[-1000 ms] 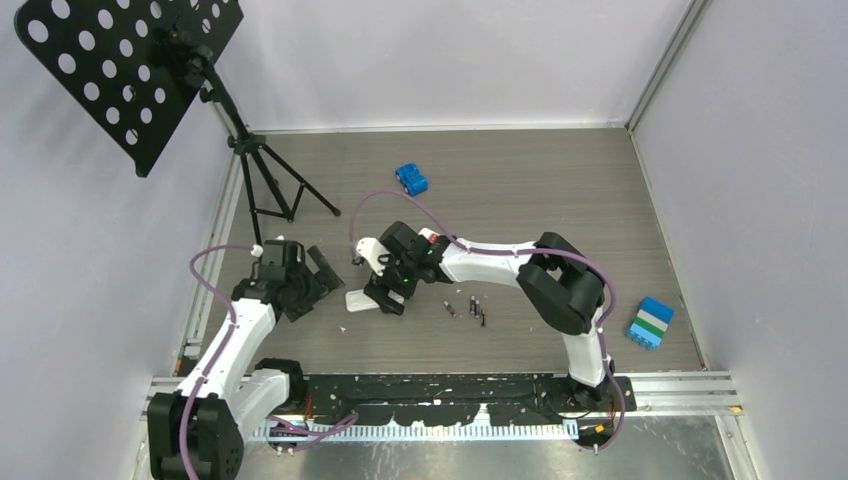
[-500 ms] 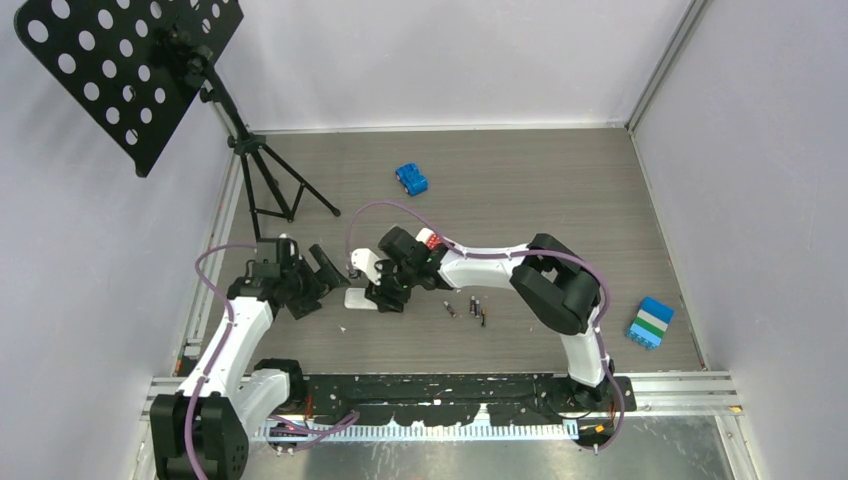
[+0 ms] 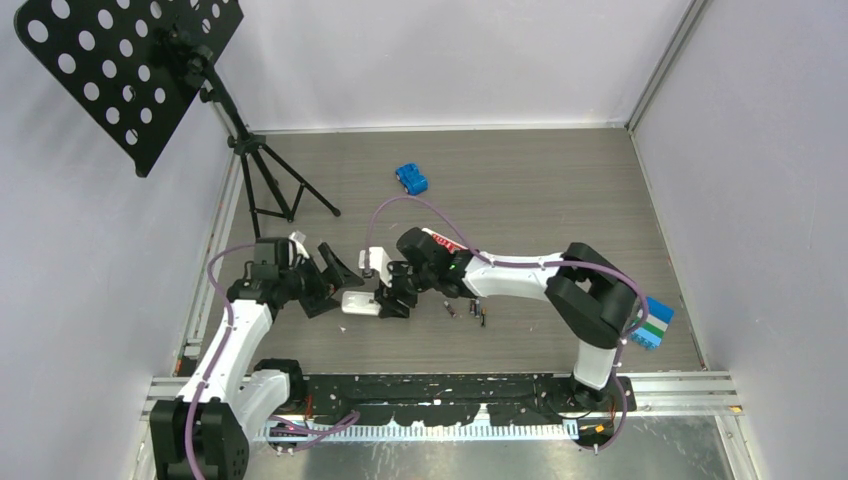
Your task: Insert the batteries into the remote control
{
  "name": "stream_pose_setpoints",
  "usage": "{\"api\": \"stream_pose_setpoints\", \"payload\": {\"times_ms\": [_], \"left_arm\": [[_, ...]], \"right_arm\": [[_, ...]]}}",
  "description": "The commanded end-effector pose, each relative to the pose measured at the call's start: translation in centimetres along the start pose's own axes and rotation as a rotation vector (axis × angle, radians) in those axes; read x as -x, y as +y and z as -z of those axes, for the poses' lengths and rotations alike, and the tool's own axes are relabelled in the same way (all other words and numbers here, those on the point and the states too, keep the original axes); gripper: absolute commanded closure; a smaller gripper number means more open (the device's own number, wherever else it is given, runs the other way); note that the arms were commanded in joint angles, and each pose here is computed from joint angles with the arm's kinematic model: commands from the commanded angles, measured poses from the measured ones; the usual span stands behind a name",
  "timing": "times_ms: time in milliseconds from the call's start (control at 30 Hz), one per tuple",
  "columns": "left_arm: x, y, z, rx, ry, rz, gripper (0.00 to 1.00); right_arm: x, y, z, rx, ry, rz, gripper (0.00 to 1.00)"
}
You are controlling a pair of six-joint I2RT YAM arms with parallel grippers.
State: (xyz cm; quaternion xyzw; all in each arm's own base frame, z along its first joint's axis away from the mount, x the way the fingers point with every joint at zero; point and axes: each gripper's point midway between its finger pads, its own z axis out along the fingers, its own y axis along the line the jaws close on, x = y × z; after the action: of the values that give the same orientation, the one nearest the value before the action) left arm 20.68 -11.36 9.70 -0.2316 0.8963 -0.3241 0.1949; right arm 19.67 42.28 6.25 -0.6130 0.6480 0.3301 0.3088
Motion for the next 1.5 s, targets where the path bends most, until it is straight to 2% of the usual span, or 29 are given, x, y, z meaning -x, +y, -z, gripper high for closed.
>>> {"api": "stream_pose_setpoints", "payload": {"times_ms": [0,67,200,467,533,600,667,700,767,800,933,1067,1167,1233,1267,1333,1367,1467], "left_arm": [[-0.6,-3.2,0.9,-0.166,0.046,-0.015,0.1],[-1.0,-3.9,1.2,-0.201,0.075,-0.014,0.14],[-1.6,-4.0,1.4,-0.207,0.111,0.011,0.29],[-1.9,-4.5,1.3,-0.243,0.124,0.025,0.54],[-1.9,-4.6,1.3,-0.256,0.128,0.026,0.62],[-1.9,-4.6,1.2,-0.264,0.128,0.021,0.77],[-1.8,-4.6,1.0,-0.266,0.129,0.019,0.84],[-1.8,-4.6,0.9,-0.27,0.132,0.018,0.84],[-1.6,-4.7,0.7,-0.274,0.135,0.017,0.68],[-1.6,-4.7,0.7,-0.275,0.137,0.017,0.64],[-1.5,-4.7,0.4,-0.278,0.142,0.019,0.58],[-1.5,-4.8,0.3,-0.289,0.152,0.018,0.59],[-1.7,-4.8,0.3,-0.297,0.155,0.012,0.76],[-1.7,-5.0,0.3,-0.312,0.157,0.004,0.98],[-1.7,-5.2,0.4,-0.326,0.152,-0.009,1.0],[-1.4,-5.6,0.7,-0.351,0.127,-0.049,1.0],[-1.2,-5.7,0.8,-0.353,0.107,-0.068,1.0],[-0.5,-5.6,0.9,-0.341,0.049,-0.11,1.0]], "right_arm": [[5.8,0.9,2.7,0.043,-0.203,0.02,0.73],[6.5,1.2,3.4,0.055,-0.232,0.017,0.72],[6.6,0.8,3.8,0.054,-0.261,-0.011,0.72],[6.1,0.0,3.9,0.053,-0.275,-0.05,0.72],[6.0,0.0,4.0,0.059,-0.276,-0.058,0.72],[5.9,0.1,4.1,0.064,-0.277,-0.056,0.72],[5.9,0.3,4.1,0.069,-0.273,-0.054,0.72],[5.9,0.3,4.2,0.073,-0.272,-0.054,0.72],[5.8,0.5,4.2,0.08,-0.265,-0.052,0.72],[5.7,0.5,4.2,0.081,-0.262,-0.051,0.72],[5.5,0.6,4.2,0.087,-0.251,-0.043,0.72],[5.2,1.1,4.1,0.12,-0.229,-0.047,0.72],[5.0,1.0,3.9,0.121,-0.223,-0.055,0.71],[5.2,0.7,3.9,0.104,-0.226,-0.081,0.63],[5.4,0.5,3.9,0.09,-0.224,-0.12,0.54],[5.5,-0.8,4.1,0.012,-0.202,-0.202,0.28],[5.3,-1.3,4.3,-0.023,-0.183,-0.247,0.19],[5.5,-2.1,5.9,-0.071,-0.169,-0.4,0.12]]}}
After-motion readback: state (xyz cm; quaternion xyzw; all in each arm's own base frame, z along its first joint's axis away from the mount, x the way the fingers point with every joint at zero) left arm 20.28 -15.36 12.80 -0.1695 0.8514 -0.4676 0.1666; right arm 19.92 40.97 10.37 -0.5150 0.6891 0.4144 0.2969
